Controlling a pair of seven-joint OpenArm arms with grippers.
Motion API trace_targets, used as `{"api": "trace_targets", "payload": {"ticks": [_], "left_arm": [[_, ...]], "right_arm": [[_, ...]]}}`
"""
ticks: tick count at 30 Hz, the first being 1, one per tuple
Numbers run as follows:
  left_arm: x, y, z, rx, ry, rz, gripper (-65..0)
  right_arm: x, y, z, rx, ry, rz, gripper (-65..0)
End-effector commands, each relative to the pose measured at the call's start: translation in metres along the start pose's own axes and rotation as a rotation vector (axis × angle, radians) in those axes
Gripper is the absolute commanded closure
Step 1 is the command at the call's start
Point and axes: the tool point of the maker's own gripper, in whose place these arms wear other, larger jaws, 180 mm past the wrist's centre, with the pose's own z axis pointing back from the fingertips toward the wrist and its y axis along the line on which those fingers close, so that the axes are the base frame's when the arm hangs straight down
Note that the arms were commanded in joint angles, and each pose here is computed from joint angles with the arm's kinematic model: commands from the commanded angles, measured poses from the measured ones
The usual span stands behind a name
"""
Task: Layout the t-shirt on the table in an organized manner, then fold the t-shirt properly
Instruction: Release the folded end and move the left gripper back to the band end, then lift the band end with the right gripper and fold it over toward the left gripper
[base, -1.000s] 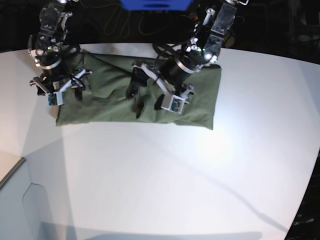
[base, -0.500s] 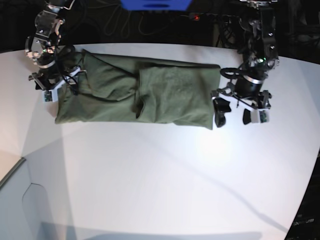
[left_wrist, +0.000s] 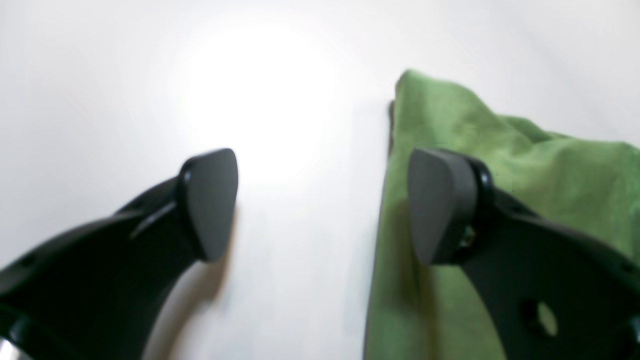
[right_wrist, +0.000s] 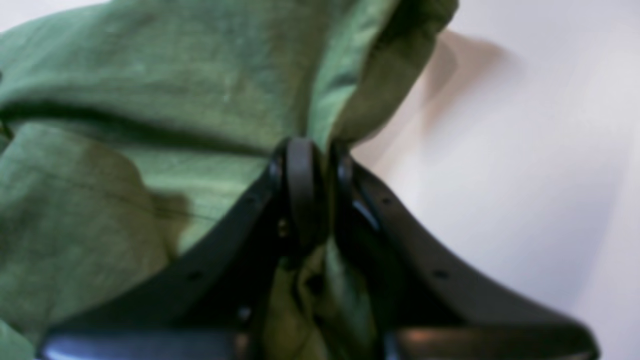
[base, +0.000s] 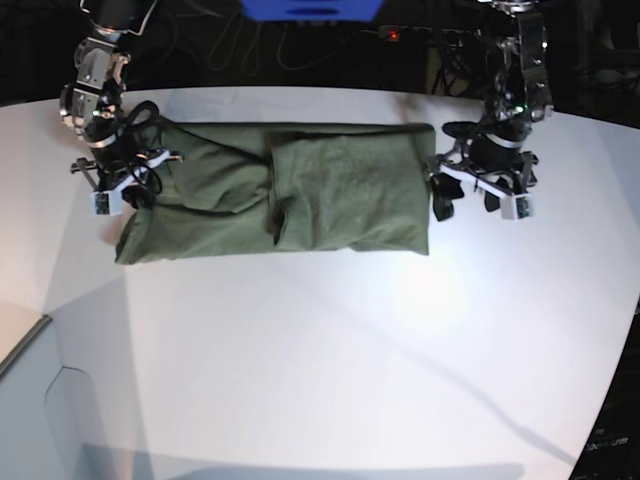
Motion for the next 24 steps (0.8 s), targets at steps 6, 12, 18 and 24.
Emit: {"api": "trace_targets", "payload": {"ticks": [6, 12, 18, 24], "left_arm": [[0.015, -0.002, -0.001, -0.010, -0.048, -0.001, -50.8], [0.014, -0.001, 0.000, -0.010, -0.046, 0.000, -50.8], [0.013, 0.000, 0.001, -0.008, -0.043, -0.002, -50.8], [0.006, 0.001, 0.004, -0.005, -0.030, -0.001, -50.8]], "right_arm": [[0.018, -0.009, 0.011, -0.039, 0.024, 0.106, 0.0], [0.058, 0.008, 0.024, -0.049, -0.087, 0.138, 0.0], [0.086, 0.059, 0.038, 0.033, -0.168, 0.216, 0.0], [0.103, 0.121, 0.051, 0.154, -0.232, 0.264, 0.0]]}}
